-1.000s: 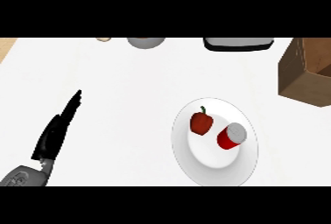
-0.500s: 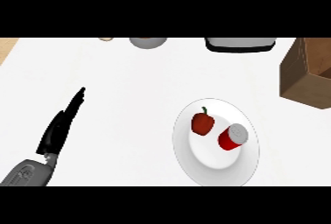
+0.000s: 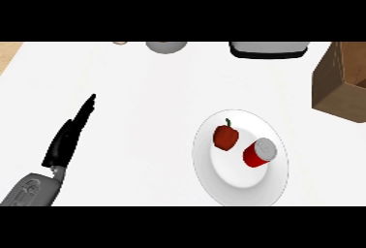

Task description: Pick the can from the plate and place it in the cardboard box

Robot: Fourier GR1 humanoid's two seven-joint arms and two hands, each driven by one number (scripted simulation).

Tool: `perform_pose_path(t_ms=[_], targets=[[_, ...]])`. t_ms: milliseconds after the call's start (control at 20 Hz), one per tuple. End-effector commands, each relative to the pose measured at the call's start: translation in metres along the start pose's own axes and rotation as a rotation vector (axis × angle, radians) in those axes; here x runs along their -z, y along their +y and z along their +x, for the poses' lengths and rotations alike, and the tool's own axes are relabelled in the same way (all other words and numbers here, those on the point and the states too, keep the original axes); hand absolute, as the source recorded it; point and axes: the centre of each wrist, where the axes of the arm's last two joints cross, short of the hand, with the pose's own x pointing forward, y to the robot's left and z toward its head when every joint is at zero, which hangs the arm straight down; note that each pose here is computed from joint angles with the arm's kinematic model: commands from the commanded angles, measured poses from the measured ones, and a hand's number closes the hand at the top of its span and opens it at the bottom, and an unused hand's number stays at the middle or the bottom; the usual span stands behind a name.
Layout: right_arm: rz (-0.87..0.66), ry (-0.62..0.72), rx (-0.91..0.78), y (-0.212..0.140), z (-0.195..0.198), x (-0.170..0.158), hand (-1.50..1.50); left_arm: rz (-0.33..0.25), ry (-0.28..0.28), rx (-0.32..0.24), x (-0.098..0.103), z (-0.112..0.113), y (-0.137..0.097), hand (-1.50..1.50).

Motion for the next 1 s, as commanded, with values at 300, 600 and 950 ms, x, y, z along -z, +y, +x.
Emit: perform_pose_path(t_ms=[300, 600, 950], targets=[[0.105, 0.09, -0.001, 0.026, 0.021, 0.029, -1.5, 0.006, 0.004, 0.01, 0.004, -0.012, 0.0, 0.0], [0.105, 0.071, -0.043, 0.045, 0.013, 0.061, -1.5, -0.015, 0.003, -0.009, 0.001, -0.014, -0.012, 0.0], [0.018, 0.019, -0.066, 0.076, 0.023, 0.067, -1.5, -0.002, -0.021, 0.0, -0.02, -0.009, 0.009, 0.0]])
